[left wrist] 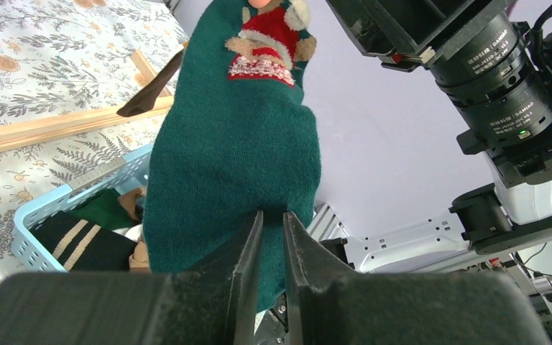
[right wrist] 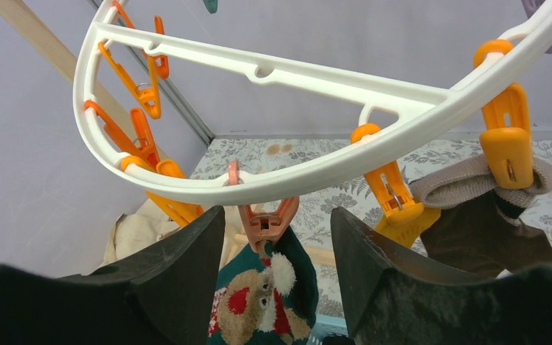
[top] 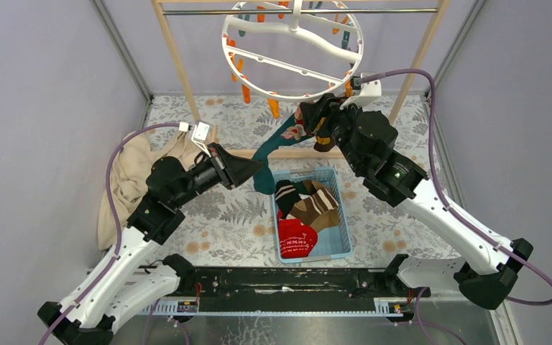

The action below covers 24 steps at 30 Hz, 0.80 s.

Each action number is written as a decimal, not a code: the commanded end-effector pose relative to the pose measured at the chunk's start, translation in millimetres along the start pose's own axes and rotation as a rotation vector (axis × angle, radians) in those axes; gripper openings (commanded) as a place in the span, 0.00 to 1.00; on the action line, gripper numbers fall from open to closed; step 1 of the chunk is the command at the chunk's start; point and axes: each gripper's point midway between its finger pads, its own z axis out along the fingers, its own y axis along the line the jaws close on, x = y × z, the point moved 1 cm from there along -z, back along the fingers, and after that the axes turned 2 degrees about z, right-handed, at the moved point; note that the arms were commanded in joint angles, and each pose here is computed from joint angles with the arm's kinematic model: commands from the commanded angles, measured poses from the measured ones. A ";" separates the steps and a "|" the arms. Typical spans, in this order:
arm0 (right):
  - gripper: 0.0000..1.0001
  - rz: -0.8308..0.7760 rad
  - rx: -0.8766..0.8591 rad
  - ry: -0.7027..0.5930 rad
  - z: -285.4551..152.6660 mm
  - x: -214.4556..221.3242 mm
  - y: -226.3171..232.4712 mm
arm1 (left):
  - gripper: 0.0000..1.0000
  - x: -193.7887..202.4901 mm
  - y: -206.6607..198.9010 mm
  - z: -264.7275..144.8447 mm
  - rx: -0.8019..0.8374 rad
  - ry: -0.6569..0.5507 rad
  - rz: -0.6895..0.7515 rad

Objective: Remove the socks clipped to the hanger
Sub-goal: Remove the sock from the hanger.

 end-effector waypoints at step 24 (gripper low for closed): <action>0.59 0.088 -0.051 -0.053 7.6 -22.1 19.7 | 0.22 3.9 -10.9 -4.7 0.058 0.014 0.013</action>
